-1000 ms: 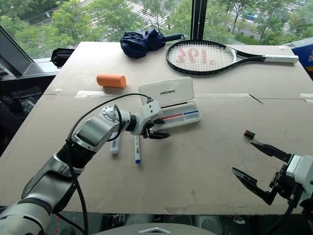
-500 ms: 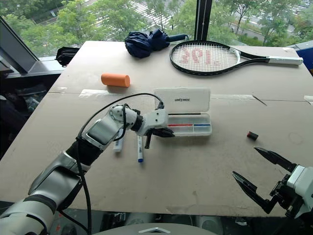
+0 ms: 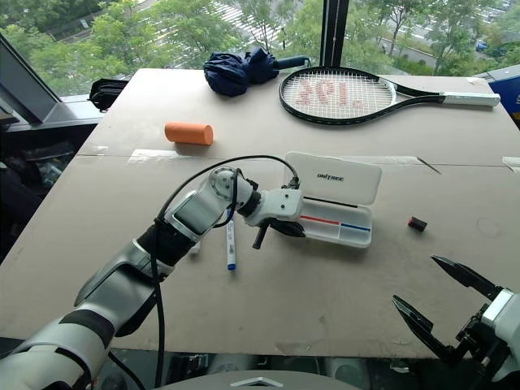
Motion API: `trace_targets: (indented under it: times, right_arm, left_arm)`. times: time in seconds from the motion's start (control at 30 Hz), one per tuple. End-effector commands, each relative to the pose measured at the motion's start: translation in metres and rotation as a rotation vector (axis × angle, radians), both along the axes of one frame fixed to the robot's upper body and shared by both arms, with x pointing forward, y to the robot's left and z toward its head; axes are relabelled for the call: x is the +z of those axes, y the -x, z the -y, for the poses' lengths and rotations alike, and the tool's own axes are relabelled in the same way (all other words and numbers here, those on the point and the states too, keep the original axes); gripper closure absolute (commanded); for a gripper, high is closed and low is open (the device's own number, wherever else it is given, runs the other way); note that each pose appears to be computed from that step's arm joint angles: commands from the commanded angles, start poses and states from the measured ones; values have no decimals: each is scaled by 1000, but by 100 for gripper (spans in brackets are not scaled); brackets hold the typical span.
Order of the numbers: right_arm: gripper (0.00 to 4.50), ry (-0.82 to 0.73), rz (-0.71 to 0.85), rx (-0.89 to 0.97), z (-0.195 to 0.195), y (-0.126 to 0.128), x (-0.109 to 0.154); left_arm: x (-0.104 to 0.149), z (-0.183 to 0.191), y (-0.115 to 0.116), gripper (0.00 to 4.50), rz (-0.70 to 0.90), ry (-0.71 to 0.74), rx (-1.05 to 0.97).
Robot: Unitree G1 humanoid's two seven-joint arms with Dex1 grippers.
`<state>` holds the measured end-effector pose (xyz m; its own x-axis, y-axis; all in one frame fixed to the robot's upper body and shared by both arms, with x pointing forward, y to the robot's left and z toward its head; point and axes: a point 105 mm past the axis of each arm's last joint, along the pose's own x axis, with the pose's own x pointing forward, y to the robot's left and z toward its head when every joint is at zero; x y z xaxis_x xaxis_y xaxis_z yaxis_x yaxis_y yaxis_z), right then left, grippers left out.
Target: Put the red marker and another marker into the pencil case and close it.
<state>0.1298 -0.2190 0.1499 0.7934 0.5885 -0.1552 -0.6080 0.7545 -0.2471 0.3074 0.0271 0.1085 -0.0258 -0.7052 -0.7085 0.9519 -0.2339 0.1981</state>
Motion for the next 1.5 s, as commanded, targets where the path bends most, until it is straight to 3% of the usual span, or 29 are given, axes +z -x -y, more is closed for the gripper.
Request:
trace_targets:
  times: [0.03, 0.33, 0.43, 0.53, 0.6, 0.7, 0.87, 1.2, 1.5]
  right_arm:
    - [0, 15, 29, 19, 1, 1, 10]
    - [0, 17, 10, 59, 2, -3, 13]
    - [0, 17, 4, 70, 0, -4, 14]
    - [0, 4, 0, 90, -2, -5, 15]
    - [0, -8, -2, 118, -5, -9, 14]
    - [0, -26, 5, 167, -11, -18, 13]
    - [0, -49, 22, 234, -18, -34, 15]
    - [0, -64, 21, 407, -33, -52, 21]
    - [0, -57, 9, 444, -30, -52, 20]
  left_arm:
    - [13, 1, 11, 445, 3, 19, 22]
    - [10, 2, 17, 445, -3, -2, 95]
    - [15, 3, 20, 375, -23, 28, 118]
    - [33, -1, 28, 246, -111, 126, 158]
    - [54, -14, 33, 184, -183, 240, 217]
    - [76, -43, 31, 184, -236, 383, 427]
    - [80, -84, 32, 184, -194, 498, 768]
    - [34, -110, 44, 184, -157, 472, 1225]
    - [0, -99, 34, 184, -204, 408, 1403]
